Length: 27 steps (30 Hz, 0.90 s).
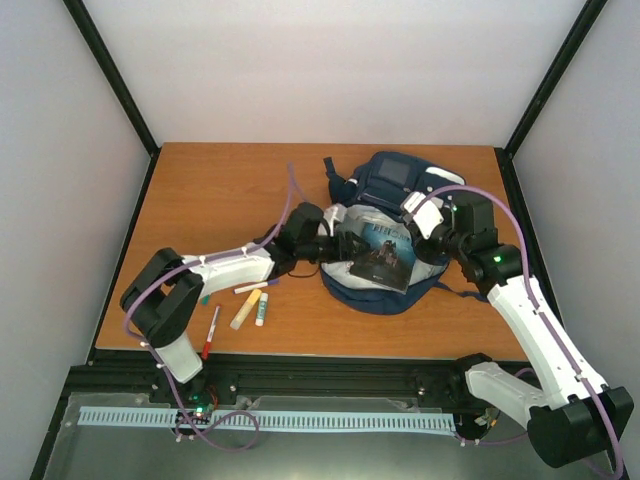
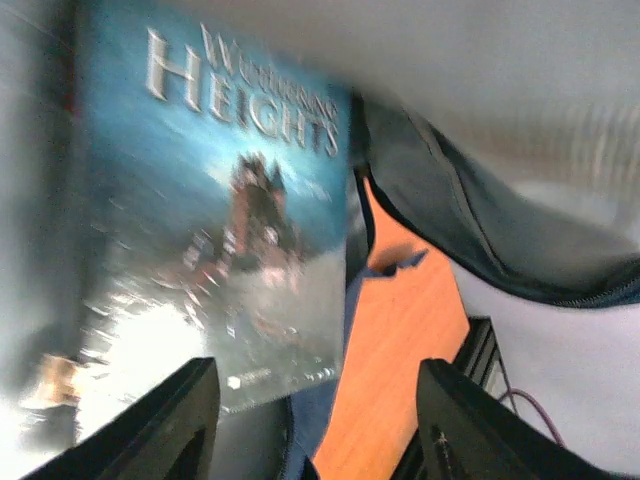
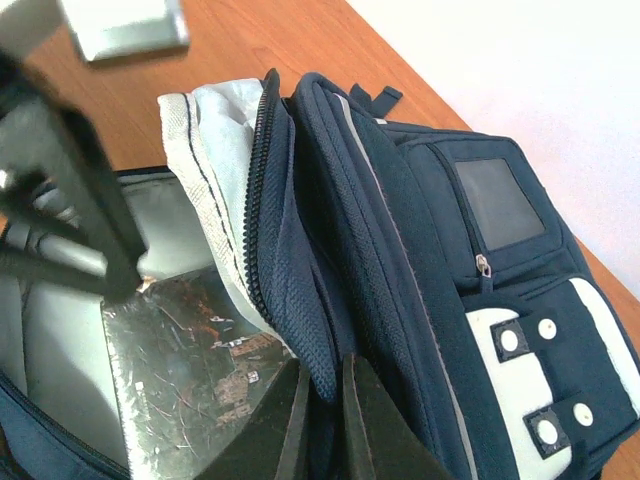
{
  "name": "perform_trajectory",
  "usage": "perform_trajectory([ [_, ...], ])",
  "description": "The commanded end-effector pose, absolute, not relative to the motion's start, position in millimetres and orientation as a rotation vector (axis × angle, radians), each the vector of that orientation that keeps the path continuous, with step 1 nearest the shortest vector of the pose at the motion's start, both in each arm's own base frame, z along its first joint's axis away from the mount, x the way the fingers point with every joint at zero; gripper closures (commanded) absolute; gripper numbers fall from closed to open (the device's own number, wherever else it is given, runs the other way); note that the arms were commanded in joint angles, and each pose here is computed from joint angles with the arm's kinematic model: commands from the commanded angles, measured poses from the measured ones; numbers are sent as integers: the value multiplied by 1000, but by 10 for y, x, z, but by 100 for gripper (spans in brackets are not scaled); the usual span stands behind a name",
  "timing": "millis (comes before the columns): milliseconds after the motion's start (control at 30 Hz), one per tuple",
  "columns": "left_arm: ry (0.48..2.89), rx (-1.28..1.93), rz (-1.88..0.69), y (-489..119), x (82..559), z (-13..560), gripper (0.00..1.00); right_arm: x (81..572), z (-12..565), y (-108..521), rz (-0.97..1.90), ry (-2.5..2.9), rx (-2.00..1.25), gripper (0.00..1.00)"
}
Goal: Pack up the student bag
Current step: Place the book in the student bag.
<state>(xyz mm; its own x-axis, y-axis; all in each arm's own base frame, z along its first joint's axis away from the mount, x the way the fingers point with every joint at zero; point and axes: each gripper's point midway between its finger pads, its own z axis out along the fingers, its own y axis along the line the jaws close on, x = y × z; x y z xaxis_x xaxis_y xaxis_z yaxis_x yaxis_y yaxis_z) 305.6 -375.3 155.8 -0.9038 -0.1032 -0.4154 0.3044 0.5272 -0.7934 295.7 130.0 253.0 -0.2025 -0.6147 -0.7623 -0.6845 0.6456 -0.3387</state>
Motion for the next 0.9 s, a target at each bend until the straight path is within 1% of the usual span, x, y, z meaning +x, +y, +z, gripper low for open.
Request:
perform_trajectory([
  [0,2372,328,-1283,-4045,2710,1326,53,3056,2669,1386,116,1824,-986,97],
  [67,2370,349,-1263,-4154,2615,1245,68,3057,2651,1398,125,1824,-986,97],
  [133,2374,360,-1219,-4227,2563,1140,79,3051,2655,1411,138,1822,-987,97],
  [200,2389,377,-1196,-4288,2506,1017,86,3048,2667,1422,146,1818,-986,97],
  [300,2419,363,-1159,-4285,2468,815,93,3045,2680,1430,150,1813,-985,97],
  [467,2512,239,-1071,-4142,2479,404,97,3016,2706,1452,167,1802,-994,97],
  [600,2548,172,-1033,-4123,2524,197,97,2961,2693,1505,209,1794,-1020,97],
  [700,2528,125,-1008,-4132,2617,154,97,2920,2693,1542,240,1786,-1039,97],
  [867,2420,89,-969,-4192,2862,309,98,2832,2698,1612,301,1772,-1075,97],
])
